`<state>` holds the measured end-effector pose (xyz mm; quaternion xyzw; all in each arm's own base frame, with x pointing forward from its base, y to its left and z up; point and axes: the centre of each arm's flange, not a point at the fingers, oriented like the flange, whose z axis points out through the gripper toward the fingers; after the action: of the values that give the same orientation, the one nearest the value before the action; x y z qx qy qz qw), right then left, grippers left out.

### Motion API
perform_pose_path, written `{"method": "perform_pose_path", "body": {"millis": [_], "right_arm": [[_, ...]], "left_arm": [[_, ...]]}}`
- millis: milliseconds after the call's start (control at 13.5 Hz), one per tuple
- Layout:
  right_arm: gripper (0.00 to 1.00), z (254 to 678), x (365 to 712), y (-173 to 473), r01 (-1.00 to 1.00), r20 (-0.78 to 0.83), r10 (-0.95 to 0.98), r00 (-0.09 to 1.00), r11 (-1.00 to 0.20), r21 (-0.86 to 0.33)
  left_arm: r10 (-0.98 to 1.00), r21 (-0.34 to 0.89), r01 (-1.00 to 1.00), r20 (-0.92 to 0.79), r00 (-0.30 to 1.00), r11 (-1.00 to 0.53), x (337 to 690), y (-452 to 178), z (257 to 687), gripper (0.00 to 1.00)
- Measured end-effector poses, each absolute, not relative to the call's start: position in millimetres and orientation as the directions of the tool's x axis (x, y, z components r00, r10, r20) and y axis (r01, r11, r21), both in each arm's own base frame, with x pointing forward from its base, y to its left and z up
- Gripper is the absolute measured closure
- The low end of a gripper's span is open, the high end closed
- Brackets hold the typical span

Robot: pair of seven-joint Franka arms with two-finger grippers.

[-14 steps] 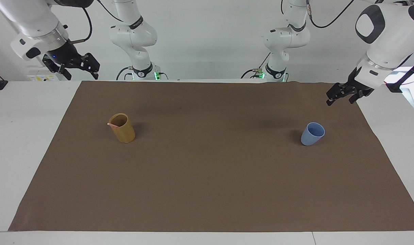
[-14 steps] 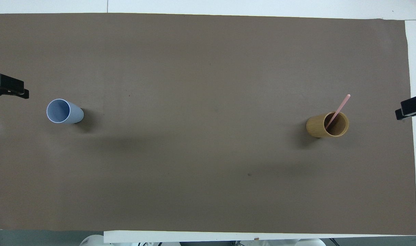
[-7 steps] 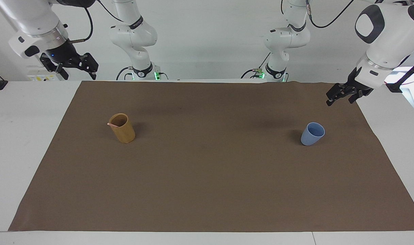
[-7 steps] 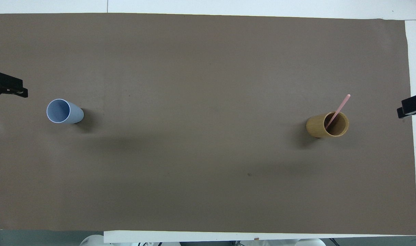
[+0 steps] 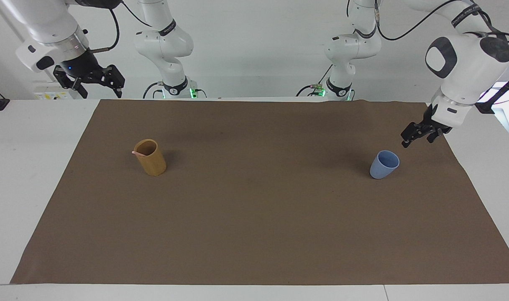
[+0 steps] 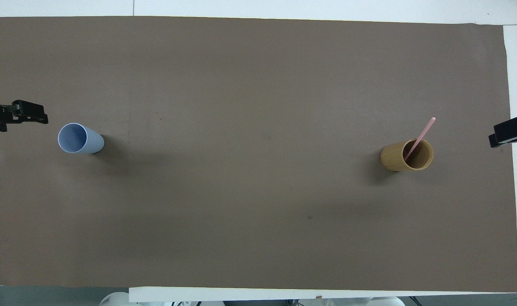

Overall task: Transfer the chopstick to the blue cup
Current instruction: 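Reach the left gripper to the light blue cup and grasp it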

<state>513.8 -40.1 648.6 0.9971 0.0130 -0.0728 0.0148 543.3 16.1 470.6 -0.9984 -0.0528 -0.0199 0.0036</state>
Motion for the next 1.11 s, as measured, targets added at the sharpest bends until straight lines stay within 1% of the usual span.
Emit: {"method": "perform_pose_path", "body": {"millis": [444,519,593,741,889,1037,1111], "right_arm": [[0.0,643.2,511.3,-41.0,0.027,-0.159,0.022,0.987,-0.999,0.026],[0.0,642.0,510.6,-41.3,0.026,-0.162,0.022,0.987,-0.999,0.026],[0.0,640.8,509.8,-41.7,0.025,-0.165,0.021,0.986,-0.999,0.025],[0.0,639.7,508.5,-41.7,0.025,-0.167,0.021,0.986,-0.999,0.025],[0.0,640.0,507.8,-41.2,0.026,-0.167,0.022,0.986,-0.999,0.025],[0.0,640.5,507.3,-41.1,0.026,-0.166,0.022,0.986,-0.999,0.025],[0.0,640.4,507.2,-41.1,0.026,-0.167,0.022,0.986,-0.999,0.025]], "left_arm": [[0.124,-0.006,0.124,0.022,0.992,-0.992,528.1,25.4,410.8,0.0],[0.13,-0.005,0.13,0.021,0.991,-0.992,524.6,24.6,399.8,0.05],[0.138,-0.009,0.138,0.021,0.99,-0.99,520.8,22.8,387.2,0.19],[0.135,-0.029,0.136,0.024,0.991,-0.99,518.1,20.5,369.1,0.44],[0.131,-0.035,0.132,0.039,0.991,-0.991,520.6,19.8,366.6,0.72],[0.132,-0.033,0.134,0.068,0.989,-0.99,524.3,17.6,371.2,0.93],[0.14,-0.03,0.143,0.082,0.987,-0.989,527.2,11.4,374.8,0.93]]}}
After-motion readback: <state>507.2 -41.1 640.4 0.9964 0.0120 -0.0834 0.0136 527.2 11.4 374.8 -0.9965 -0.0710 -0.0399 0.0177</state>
